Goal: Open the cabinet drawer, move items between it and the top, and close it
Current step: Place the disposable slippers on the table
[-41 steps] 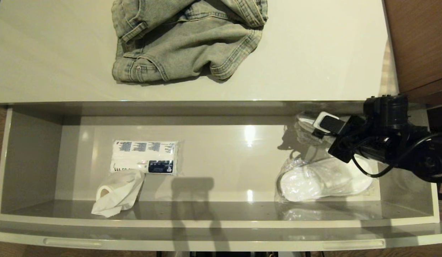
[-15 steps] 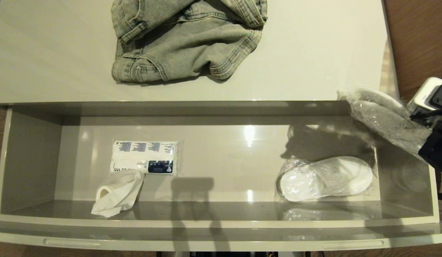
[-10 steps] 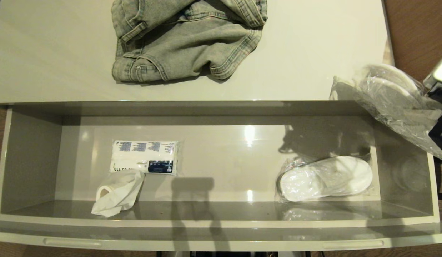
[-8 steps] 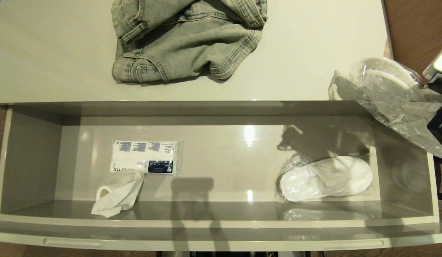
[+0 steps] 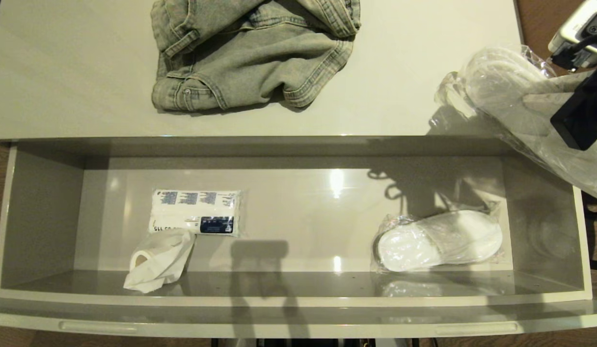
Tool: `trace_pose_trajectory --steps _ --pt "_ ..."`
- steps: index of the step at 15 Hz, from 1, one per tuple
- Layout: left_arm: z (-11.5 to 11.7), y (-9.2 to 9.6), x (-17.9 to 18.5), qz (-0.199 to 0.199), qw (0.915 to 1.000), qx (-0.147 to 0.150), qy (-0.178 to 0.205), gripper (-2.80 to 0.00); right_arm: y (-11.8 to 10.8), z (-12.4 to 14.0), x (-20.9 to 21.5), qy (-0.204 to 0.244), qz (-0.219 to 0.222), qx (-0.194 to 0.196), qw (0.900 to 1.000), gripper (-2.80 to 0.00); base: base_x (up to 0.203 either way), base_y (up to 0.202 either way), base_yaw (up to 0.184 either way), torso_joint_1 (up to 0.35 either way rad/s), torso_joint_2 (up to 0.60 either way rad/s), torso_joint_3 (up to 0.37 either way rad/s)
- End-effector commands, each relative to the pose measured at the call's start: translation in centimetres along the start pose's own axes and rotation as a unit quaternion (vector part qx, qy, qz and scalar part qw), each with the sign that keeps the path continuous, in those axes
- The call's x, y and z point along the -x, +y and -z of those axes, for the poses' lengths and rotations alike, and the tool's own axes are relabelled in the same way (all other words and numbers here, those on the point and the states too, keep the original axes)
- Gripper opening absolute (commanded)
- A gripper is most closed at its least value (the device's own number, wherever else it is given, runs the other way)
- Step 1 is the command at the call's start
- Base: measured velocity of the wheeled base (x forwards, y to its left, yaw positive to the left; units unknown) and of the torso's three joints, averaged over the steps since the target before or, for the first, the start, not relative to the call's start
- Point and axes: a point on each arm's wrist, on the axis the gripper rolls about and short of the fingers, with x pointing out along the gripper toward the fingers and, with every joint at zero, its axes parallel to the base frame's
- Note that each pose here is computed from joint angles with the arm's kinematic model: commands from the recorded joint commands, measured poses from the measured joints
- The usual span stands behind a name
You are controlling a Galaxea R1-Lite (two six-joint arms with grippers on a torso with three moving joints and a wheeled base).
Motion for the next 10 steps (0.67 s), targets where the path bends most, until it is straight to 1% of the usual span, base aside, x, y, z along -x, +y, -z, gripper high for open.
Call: trace_pose_trajectory --steps 1,3,5,7,10 --pt "0.0 0.0 0.0 0.0 1.0 0.0 0.001 -2.8 0.1 -0.3 -0.5 -0.002 -0.003 0.003 1.0 -2.8 0.0 0.0 0.0 0.0 0.0 0.0" --pt "0.0 0.0 0.0 0.0 1.0 0.0 0.001 -2.8 0.1 -0.3 -0.5 -0.002 -0.003 0.003 1.0 -2.8 0.0 0.0 0.0 0.0 0.0 0.0" --pt "0.0 0.0 0.0 0.0 1.0 0.0 0.001 -2.8 -0.8 -1.4 1.5 -0.047 0.022 -0.004 0.999 -2.8 0.0 0.0 0.0 0.0 0.0 0.0" --pt "0.0 0.0 0.0 0.0 1.0 0.0 0.0 -2.8 -1.3 -2.3 2.4 -0.081 0.042 -0.008 0.996 -2.8 0.0 0.0 0.0 0.0 0.0 0.0" --pt "0.0 0.0 0.0 0.0 1.0 0.0 0.0 -2.8 -1.5 -2.6 2.9 -0.089 0.049 -0.01 0.995 -2.8 0.0 0.0 0.0 0.0 0.0 0.0"
